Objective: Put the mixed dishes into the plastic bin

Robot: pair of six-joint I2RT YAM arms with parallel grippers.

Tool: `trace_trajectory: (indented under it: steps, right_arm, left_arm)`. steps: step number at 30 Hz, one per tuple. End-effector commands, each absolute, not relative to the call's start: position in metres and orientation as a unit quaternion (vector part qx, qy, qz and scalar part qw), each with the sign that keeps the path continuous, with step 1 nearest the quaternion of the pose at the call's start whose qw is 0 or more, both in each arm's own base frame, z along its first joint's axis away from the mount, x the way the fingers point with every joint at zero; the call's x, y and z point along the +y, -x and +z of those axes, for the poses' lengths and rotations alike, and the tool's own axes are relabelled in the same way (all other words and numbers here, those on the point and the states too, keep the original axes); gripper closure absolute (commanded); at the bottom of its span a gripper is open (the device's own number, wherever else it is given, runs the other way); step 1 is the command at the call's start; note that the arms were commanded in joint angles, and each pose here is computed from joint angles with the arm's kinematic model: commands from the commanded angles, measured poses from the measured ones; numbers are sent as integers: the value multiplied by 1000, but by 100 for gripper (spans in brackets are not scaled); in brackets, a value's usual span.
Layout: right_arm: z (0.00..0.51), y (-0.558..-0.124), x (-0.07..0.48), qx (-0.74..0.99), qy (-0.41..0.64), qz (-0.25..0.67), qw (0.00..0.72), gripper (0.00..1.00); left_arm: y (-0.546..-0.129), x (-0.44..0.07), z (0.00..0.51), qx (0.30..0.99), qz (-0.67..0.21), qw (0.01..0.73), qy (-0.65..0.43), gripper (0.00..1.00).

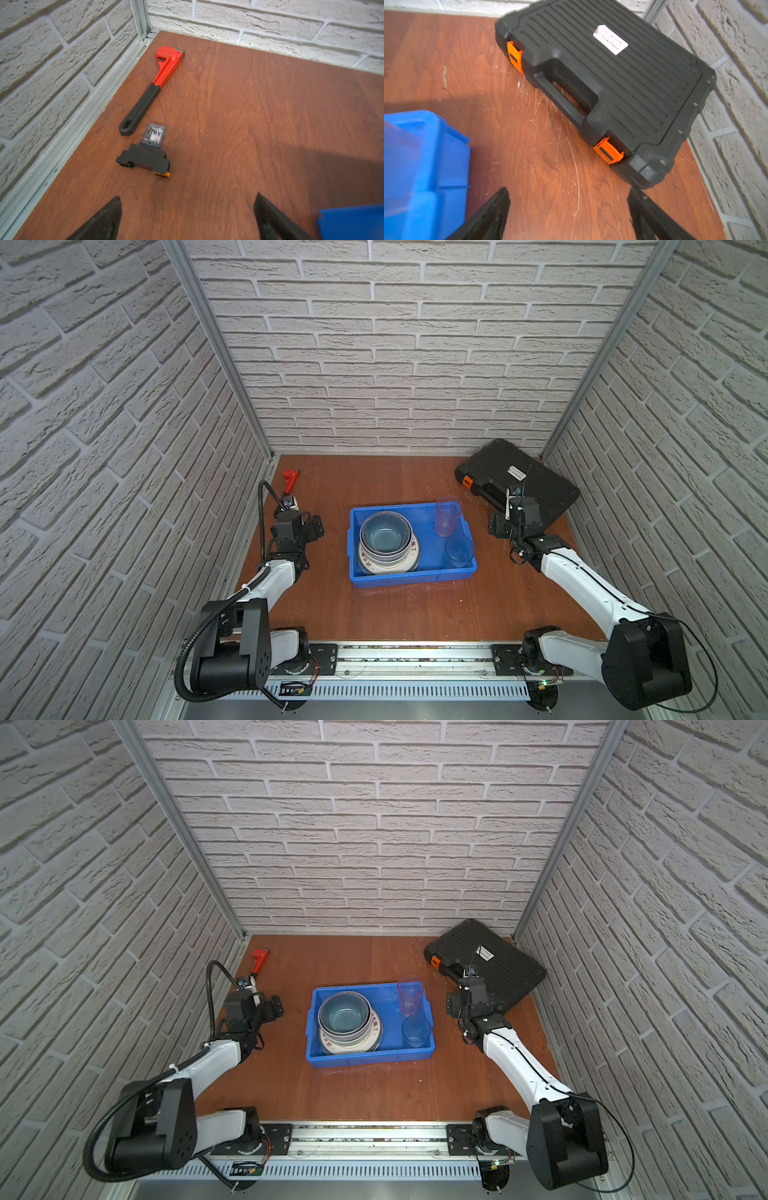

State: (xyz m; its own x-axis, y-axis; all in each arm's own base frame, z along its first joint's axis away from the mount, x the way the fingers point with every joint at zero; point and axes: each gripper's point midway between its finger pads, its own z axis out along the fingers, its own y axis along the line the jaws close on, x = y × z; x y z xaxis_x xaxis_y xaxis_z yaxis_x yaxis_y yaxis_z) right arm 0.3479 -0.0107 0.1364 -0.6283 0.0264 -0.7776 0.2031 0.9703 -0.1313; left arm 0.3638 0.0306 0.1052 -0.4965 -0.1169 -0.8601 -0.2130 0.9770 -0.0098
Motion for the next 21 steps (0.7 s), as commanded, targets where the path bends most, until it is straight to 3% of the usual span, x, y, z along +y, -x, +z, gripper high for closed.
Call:
trace_trajectory:
  steps: [1,10,21]
  right_arm:
    - [151,-367,-19,850,-79,-119,506,10]
    - [117,-367,-20,835,-84,-121,531,10]
    - [113,-381,-12,810,-64,-108,573,9]
  left_arm:
    - [-381,27,126,831,76,547,68,2]
    - [-381,16,111,830,80,550,43,2]
    - [-372,10,117,815,87,572,31,2]
